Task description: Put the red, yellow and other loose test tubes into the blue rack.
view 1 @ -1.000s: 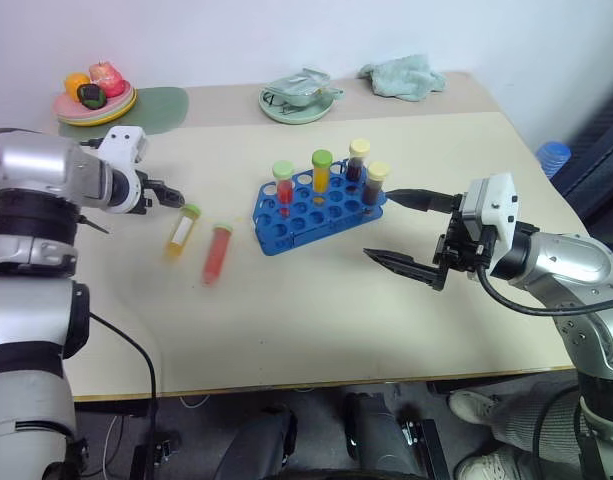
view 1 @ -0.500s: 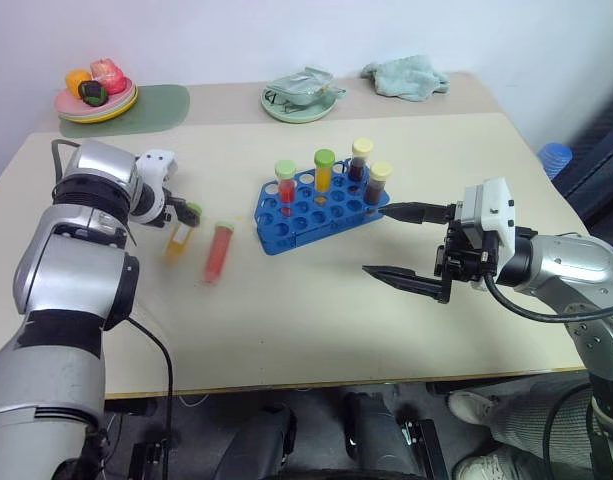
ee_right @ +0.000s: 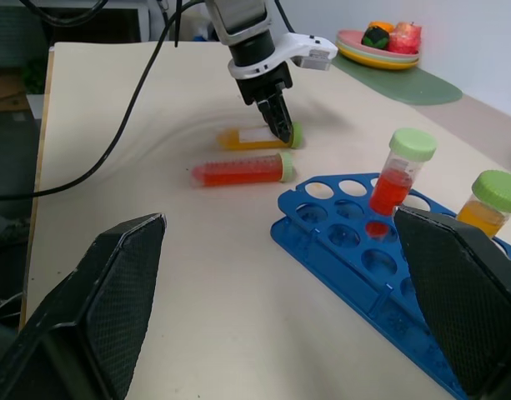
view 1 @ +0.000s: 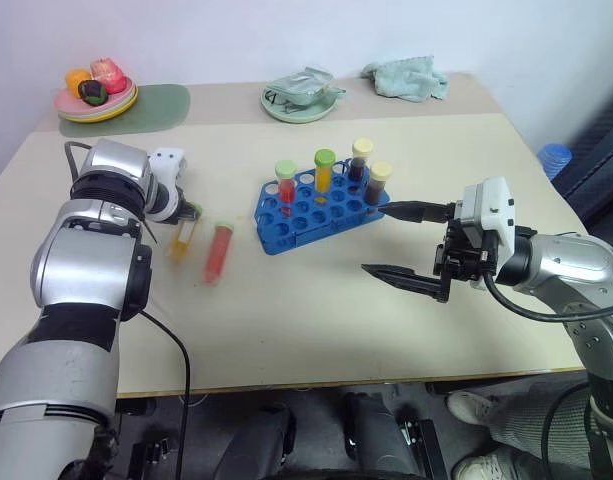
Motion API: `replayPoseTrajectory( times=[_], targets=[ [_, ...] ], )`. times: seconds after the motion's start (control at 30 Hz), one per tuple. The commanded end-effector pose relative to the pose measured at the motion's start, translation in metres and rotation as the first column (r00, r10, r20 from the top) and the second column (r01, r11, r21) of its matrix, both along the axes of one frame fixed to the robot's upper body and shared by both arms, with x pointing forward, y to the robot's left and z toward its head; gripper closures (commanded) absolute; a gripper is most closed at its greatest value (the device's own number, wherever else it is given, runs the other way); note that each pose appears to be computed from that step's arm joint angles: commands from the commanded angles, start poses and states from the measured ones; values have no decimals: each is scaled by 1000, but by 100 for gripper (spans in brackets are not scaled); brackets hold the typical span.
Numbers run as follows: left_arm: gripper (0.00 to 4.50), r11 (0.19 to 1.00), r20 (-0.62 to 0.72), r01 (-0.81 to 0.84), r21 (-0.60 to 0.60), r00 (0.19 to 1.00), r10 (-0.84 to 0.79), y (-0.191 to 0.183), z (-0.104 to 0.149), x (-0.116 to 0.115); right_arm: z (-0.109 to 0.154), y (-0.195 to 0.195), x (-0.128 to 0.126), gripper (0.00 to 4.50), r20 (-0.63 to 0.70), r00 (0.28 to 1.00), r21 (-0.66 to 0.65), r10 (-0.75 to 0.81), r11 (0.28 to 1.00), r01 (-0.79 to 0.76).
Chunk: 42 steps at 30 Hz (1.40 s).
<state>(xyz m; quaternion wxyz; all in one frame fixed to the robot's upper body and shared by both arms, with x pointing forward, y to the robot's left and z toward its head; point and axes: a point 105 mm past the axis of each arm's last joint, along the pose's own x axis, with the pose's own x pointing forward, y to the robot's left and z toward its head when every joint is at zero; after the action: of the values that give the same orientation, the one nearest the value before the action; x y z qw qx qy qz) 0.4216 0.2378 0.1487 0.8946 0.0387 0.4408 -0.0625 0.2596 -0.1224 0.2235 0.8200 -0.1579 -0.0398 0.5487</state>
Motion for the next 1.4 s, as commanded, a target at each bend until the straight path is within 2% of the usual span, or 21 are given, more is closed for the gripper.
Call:
replayPoseTrajectory(
  times=[0.03,0.37,0.47,0.53,0.6,0.63,0.7,0.73,0.83,0.9,0.93,0.97,1.03,1.07,1.13,1.2,1.27,1.33,1.4],
  targets=[
    [367,1000,2,-14,-2,1000,14,2,8,0,9,3,-4,0,56,998,2,19,1000,-19],
    [367,998,-73,4,-57,997,-8,6,8,-15,8,7,6,0,55,997,8,49,999,-50],
    [367,996,-11,49,-71,999,-50,5,28,-13,9,8,8,0,62,996,10,57,998,-57],
    [367,985,113,144,-93,985,-133,1,51,-14,9,8,8,0,65,996,14,54,998,-55],
    [367,961,251,262,-85,939,-234,-8,71,-22,9,8,8,0,66,997,17,50,999,-51],
    [367,922,355,360,-144,888,-291,-21,86,-33,8,7,8,0,66,997,21,45,999,-47],
    [367,817,526,548,-179,755,-391,-40,110,-61,9,6,9,0,66,997,34,30,999,-32],
    [367,736,594,646,-203,679,-431,-50,118,-81,9,5,9,0,64,998,41,21,999,-24],
    [367,605,668,769,-206,562,-487,-62,114,-115,9,3,9,0,62,998,65,-3,998,-1],
    [367,608,689,785,-116,505,-520,-65,103,-119,9,2,9,0,63,998,70,-15,997,10],
    [367,601,703,794,-89,477,-527,-68,100,-120,9,2,9,0,63,998,72,-20,997,16],
    [367,580,733,806,-119,465,-496,-72,100,-120,9,2,9,0,63,998,77,-27,997,22],
    [367,588,842,809,-23,333,-425,-86,106,-109,8,-2,9,0,66,996,75,-54,996,49],
    [367,590,856,807,-21,319,-406,-93,104,-105,7,-4,9,0,66,996,76,-67,995,62],
    [367,609,892,790,72,222,-394,-110,103,-90,6,-8,9,0,65,993,85,-103,992,97],
    [367,585,926,807,85,153,-345,-138,100,-79,4,-13,6,0,66,986,98,-152,985,145],
    [367,552,946,834,22,161,-282,-159,98,-69,2,-17,4,0,73,978,100,-193,978,186],
    [367,553,944,832,37,153,-292,-171,89,-60,2,-19,2,0,74,972,108,-221,971,212],
    [367,517,950,856,-2,162,-266,-186,83,-54,2,-20,1,0,81,965,115,-248,964,238]
  ],
)
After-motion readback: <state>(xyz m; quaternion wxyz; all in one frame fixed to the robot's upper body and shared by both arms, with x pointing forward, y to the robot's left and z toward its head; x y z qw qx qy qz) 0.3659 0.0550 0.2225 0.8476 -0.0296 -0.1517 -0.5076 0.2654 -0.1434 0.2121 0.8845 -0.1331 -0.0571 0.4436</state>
